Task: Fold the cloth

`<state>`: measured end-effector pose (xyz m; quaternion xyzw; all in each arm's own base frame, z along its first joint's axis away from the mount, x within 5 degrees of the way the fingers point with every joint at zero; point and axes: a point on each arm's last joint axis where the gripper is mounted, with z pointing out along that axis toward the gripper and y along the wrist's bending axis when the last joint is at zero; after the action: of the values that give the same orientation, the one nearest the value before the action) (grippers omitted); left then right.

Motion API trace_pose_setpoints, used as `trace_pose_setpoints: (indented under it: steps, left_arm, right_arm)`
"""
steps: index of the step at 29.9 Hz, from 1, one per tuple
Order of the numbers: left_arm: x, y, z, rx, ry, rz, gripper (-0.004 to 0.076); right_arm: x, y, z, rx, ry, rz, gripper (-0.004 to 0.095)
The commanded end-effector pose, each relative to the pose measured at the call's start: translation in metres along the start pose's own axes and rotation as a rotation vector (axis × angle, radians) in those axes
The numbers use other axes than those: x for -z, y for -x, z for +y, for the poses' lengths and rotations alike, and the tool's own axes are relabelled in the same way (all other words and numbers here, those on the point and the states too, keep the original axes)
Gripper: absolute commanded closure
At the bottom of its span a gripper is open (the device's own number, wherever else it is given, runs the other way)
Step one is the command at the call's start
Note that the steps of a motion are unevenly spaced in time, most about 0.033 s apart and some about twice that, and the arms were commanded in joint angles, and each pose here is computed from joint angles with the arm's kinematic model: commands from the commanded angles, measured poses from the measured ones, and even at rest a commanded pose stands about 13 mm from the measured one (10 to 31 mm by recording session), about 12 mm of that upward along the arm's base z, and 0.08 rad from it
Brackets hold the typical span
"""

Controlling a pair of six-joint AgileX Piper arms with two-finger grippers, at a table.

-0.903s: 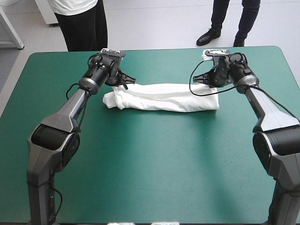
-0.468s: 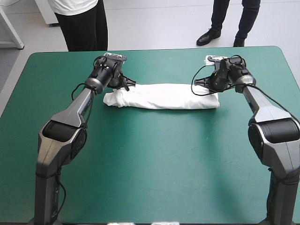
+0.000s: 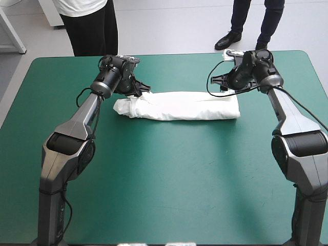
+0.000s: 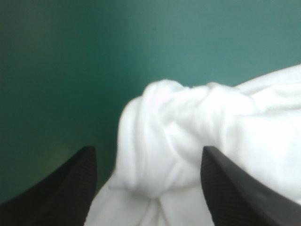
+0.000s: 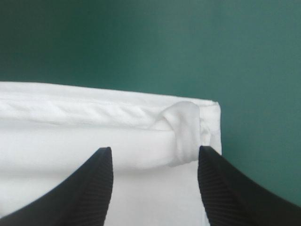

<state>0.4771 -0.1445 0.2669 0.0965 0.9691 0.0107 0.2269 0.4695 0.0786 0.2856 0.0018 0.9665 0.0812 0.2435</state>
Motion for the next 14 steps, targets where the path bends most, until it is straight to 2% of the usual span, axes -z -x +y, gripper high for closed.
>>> trace_pose_setpoints:
  steps: [1, 3, 5, 6, 11, 14]
  left_arm:
    - [0.070, 0.017, 0.004, 0.016, -0.033, -0.142, 0.0287]
    - [0.083, 0.021, 0.001, 0.001, -0.083, -0.168, 0.0409]
    - [0.090, 0.021, -0.004, -0.018, -0.131, -0.169, 0.0606]
    - [0.093, 0.020, -0.007, -0.032, -0.141, -0.167, 0.0729]
    - [0.108, 0.018, -0.046, -0.099, -0.283, -0.192, 0.0734]
    - [0.113, 0.014, -0.074, -0.160, -0.313, -0.204, 0.0734]
  right_arm:
    - [0.068, 0.018, 0.006, 0.016, 0.032, -0.169, 0.0434]
    - [0.080, 0.016, 0.005, 0.012, 0.031, -0.166, 0.0451]
    - [0.089, 0.013, 0.003, 0.008, 0.028, -0.150, 0.0462]
    - [0.094, 0.012, 0.002, 0.004, 0.027, -0.143, 0.0467]
    - [0.119, 0.014, -0.017, -0.045, 0.058, -0.179, 0.0467]
    - [0.125, 0.014, -0.035, -0.089, 0.095, -0.177, 0.0472]
